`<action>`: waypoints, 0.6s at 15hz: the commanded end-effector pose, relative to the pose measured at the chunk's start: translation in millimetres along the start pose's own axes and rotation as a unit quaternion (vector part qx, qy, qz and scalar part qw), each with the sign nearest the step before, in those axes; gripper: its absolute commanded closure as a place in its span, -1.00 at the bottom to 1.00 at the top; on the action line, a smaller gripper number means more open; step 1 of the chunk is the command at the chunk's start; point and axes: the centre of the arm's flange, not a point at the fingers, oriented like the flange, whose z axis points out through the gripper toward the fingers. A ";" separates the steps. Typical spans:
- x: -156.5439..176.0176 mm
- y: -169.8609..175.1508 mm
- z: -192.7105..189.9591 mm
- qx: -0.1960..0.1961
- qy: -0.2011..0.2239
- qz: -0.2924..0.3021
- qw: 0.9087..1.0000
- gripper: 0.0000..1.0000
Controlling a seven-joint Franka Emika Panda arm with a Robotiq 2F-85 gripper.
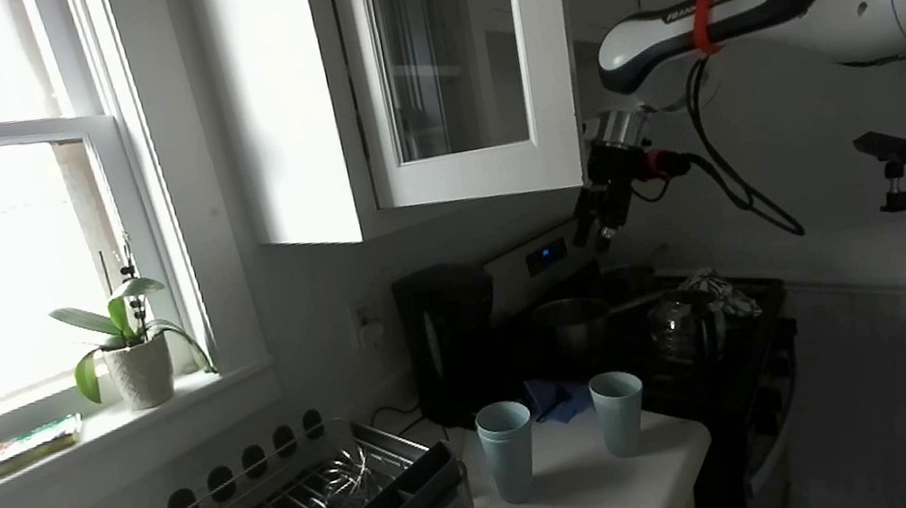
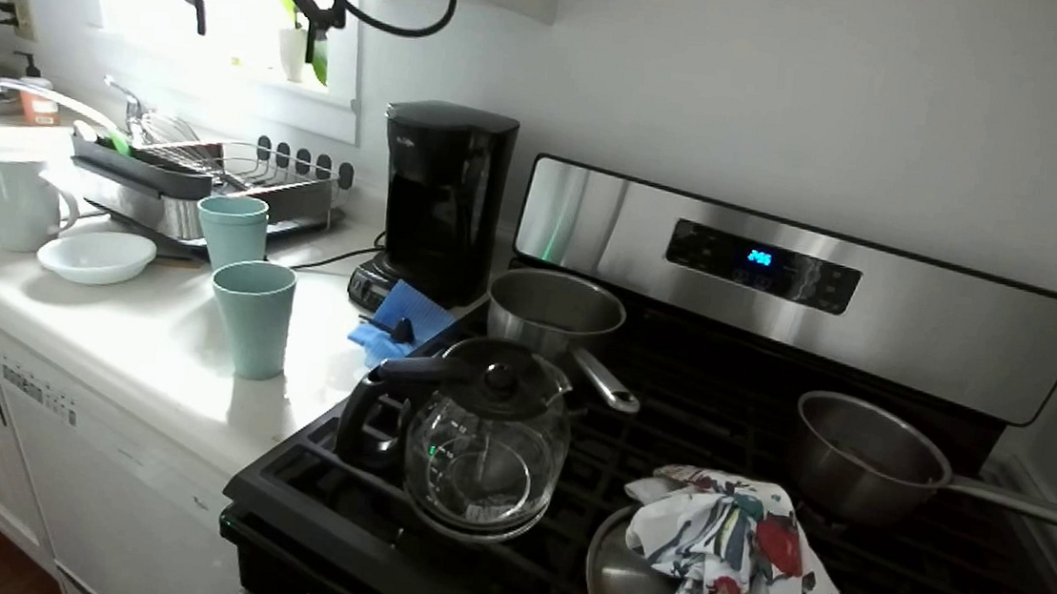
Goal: Open the glass cabinet door, pick up one blue cup and place it on the bottom shelf of the cabinet door
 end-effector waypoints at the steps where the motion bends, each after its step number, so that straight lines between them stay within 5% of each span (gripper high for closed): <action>1: -5.7 5.7 9.1 -0.016 -0.005 0.004 1.000 -1.00; 9: -15.5 6.0 39.4 -0.010 -0.021 0.030 0.999 -1.00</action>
